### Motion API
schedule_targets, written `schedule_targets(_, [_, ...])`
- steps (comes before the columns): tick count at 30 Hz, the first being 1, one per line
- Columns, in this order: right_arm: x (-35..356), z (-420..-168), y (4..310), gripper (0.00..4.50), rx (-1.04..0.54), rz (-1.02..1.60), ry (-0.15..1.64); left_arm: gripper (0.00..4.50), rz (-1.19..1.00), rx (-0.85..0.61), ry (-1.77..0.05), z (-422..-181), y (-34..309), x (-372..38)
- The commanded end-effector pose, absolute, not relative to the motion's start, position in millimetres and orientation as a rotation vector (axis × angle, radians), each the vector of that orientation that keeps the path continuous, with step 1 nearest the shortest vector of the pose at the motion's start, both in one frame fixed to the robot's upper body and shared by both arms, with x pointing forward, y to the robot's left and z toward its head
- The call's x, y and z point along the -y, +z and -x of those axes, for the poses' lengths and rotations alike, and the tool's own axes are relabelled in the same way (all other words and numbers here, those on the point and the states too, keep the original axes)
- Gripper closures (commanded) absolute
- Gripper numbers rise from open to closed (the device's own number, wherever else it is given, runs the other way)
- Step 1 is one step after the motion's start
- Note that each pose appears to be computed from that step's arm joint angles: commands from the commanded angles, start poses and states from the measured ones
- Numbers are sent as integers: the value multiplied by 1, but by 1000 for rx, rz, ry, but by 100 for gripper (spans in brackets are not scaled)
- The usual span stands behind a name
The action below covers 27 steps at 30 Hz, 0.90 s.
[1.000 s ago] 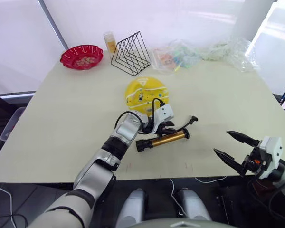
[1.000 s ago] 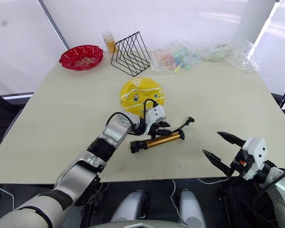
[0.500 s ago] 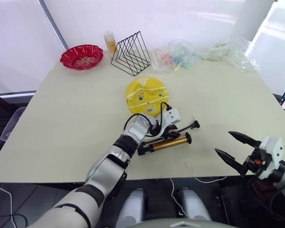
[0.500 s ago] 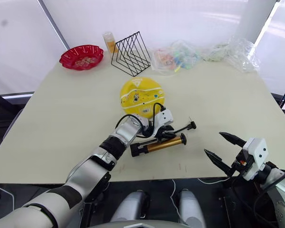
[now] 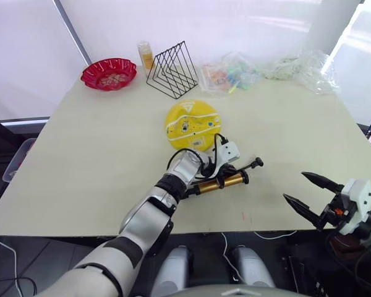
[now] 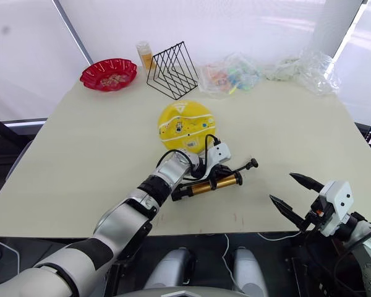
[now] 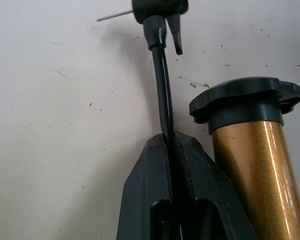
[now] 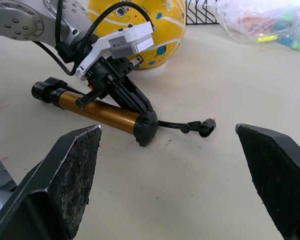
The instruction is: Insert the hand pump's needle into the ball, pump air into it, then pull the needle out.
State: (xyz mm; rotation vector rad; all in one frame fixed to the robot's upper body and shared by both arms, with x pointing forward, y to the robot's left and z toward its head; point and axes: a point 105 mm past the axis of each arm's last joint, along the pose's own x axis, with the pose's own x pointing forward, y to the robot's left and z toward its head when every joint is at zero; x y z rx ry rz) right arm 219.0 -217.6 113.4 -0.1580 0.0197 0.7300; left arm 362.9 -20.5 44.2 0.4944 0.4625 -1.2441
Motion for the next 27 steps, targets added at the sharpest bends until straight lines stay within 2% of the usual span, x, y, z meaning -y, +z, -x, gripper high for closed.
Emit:
schedule_targets(1, [219, -220, 123, 0, 9, 151, 714, 445, -471, -385, -1283, -357, 48, 28])
schedule_targets(5, [217, -226, 127, 0, 19, 78, 662, 445, -478, -217, -1285, -358, 66, 29])
schedule_targets(9, [213, -233, 128, 0, 8, 1, 607, 445, -430, -110, -1272, -355, 79, 26])
schedule_targets(13, [200, -249, 129, 0, 6, -137, 486, 445, -398, 32, -1209, -347, 92, 13])
schedule_targets(23, [167, -280, 137, 0, -62, -520, 385, 445, -375, 116, -1173, -338, 98, 0])
schedule_targets(27, [159, -286, 138, 0, -93, -586, 391, 445, -391, 136, -1174, -337, 100, 1])
